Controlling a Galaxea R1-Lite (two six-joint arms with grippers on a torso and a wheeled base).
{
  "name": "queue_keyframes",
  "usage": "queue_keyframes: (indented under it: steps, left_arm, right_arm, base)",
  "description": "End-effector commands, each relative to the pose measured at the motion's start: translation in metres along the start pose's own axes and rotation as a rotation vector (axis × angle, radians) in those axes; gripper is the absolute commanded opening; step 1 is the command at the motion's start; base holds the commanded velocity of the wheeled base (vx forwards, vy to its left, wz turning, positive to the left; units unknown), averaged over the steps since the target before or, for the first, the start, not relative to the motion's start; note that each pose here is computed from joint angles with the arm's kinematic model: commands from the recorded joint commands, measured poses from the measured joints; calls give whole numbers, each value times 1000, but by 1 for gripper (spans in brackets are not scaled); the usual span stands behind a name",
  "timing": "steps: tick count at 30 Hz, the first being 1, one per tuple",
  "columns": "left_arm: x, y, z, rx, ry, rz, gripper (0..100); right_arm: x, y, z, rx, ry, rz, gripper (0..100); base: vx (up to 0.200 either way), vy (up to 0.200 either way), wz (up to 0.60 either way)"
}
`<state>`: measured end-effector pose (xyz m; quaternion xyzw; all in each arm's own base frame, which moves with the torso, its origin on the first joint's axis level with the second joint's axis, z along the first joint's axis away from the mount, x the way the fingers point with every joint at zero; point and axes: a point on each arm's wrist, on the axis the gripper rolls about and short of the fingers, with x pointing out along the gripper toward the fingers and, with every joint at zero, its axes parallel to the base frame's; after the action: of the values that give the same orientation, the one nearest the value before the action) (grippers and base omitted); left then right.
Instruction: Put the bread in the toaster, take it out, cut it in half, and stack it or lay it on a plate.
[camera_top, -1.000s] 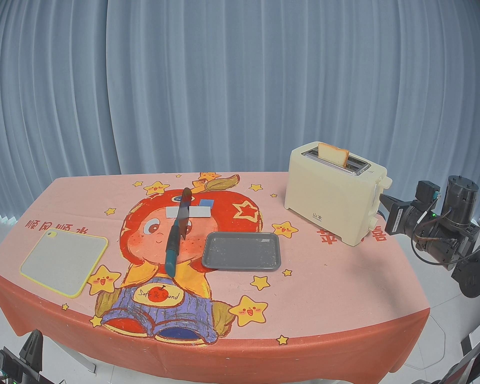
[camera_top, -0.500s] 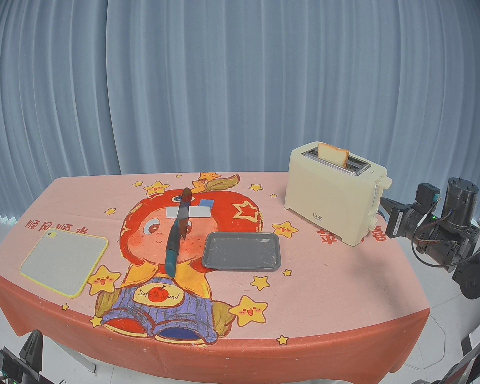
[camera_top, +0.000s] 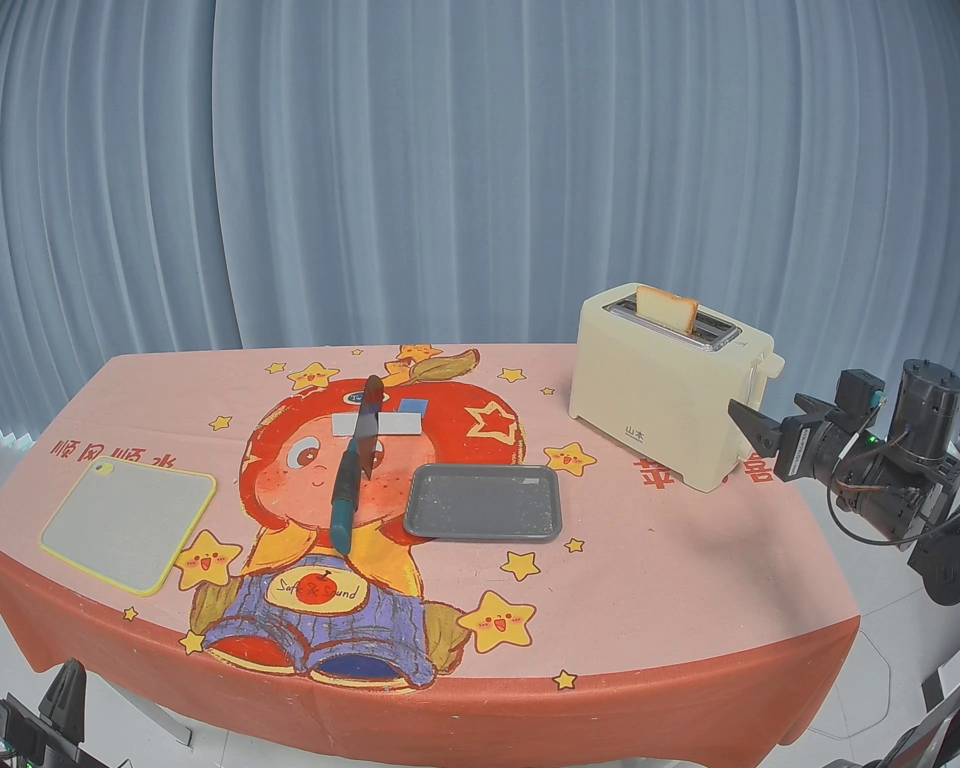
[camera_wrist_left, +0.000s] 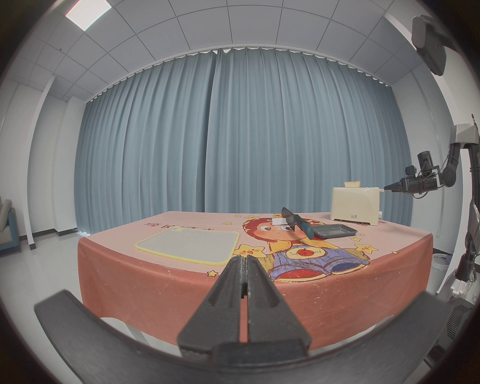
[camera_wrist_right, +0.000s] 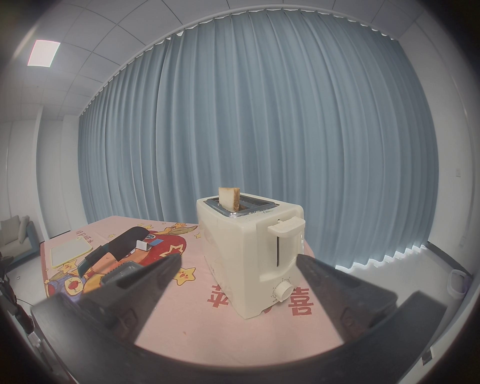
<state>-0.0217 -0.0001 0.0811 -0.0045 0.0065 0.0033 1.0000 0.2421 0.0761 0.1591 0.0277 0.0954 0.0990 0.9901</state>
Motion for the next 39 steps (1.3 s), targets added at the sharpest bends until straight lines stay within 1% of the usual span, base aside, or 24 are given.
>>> queue_keyframes:
  steps: [1,7,11,15,20,25,27,28,29,30,31,34,36,39]
  left_arm:
    - [1,0,-5,0,18,1,0]
    - [1,0,-5,0,19,1,0]
    - [1,0,-5,0,19,1,0]
    - [1,0,-5,0,19,1,0]
    - [1,0,-5,0,19,1,0]
    - [1,0,-5,0,19,1,0]
    - [1,0,-5,0,19,1,0]
    - [1,0,-5,0,19,1,0]
    - [1,0,-5,0,18,1,0]
    - [1,0,-5,0,19,1,0]
    - [1,0,-5,0,18,1,0]
    - [1,0,-5,0,18,1,0]
    - [1,0,-5,0,19,1,0]
    - [1,0,-5,0,19,1,0]
  right_arm:
    - [-3,2,-2,-2,4,9,100]
    - [-5,2,1,-2,-7,12,100]
    - [-24,7,11,2,-62,43,100]
    - [-33,8,15,0,-84,70,100]
    - [-39,11,15,-2,-88,96,100]
    - [-38,11,18,5,-94,111,100]
    - [-38,12,20,10,-96,167,100]
    - [-39,12,21,24,-89,229,100]
    - [-40,14,20,48,-81,285,100]
    - [-41,14,20,60,-74,322,100]
    - [-42,15,20,60,-69,356,100]
    - [-42,15,22,57,-78,363,100]
    - [-43,15,26,39,-94,362,100]
    - [-47,14,26,28,-103,358,100]
  base:
    - [0,0,0]
    - [0,0,0]
    - [0,0,0]
    - [0,0,0]
    - [0,0,0]
    - [0,0,0]
    - [0,0,0]
    - [0,0,0]
    - [0,0,0]
    - [0,0,0]
    - [0,0,0]
    - [0,0,0]
    - [0,0,0]
    - [0,0,0]
